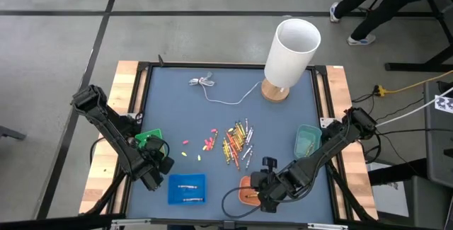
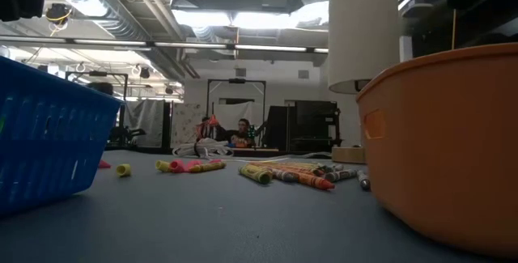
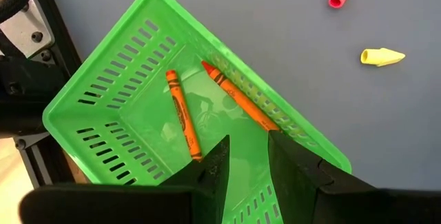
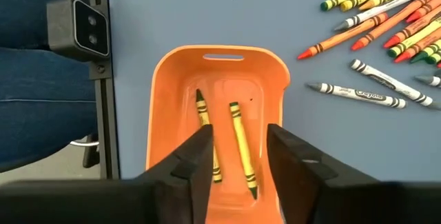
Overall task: Sort crayons
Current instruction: Put the yellow crayon into the dark green bin
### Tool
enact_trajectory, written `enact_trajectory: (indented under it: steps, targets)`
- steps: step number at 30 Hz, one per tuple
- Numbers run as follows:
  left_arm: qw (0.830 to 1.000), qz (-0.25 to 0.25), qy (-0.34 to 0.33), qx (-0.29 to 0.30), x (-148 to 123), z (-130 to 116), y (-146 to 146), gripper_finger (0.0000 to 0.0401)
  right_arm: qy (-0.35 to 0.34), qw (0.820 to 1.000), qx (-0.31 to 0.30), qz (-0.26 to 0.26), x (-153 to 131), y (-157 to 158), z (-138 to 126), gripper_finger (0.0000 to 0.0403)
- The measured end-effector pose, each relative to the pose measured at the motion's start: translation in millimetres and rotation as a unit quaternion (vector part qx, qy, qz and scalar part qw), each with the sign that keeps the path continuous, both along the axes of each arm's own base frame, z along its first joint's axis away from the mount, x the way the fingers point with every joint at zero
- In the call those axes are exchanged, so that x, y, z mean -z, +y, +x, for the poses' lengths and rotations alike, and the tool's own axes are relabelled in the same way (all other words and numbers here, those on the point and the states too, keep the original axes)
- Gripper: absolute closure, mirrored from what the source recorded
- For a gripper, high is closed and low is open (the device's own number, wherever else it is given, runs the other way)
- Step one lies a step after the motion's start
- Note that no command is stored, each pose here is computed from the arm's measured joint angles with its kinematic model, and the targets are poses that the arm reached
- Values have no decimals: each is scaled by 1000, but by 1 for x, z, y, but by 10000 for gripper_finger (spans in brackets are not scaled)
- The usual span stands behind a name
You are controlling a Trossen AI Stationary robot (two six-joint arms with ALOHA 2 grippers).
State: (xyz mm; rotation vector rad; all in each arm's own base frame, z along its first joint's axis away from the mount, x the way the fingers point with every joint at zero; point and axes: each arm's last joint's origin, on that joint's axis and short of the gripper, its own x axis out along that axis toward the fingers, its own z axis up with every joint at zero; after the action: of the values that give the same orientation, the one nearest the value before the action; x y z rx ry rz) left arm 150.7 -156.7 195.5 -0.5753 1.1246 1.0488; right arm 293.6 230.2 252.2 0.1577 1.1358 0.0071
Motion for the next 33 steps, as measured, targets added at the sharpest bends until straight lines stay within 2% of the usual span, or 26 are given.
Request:
enact_trajectory:
  steps: [7,11,16,21,24,33]
  targets:
    - [1000,0,0,3,-1,0,0,316,0,1000,0,0,0,0,0,253]
    - [999,-7,-6,31,-10,5,-5,316,0,1000,0,0,0,0,0,253]
    - [996,9,-58,71,-29,15,-11,316,0,1000,0,0,0,0,0,254]
    - [985,54,-115,113,-41,25,-12,316,0,1000,-9,-5,0,0,0,254]
    - [979,76,-133,136,-42,33,-9,316,-1,1000,-20,-10,0,0,0,254]
    - [969,77,-153,180,-44,76,14,316,-1,1000,-20,-10,0,0,0,254]
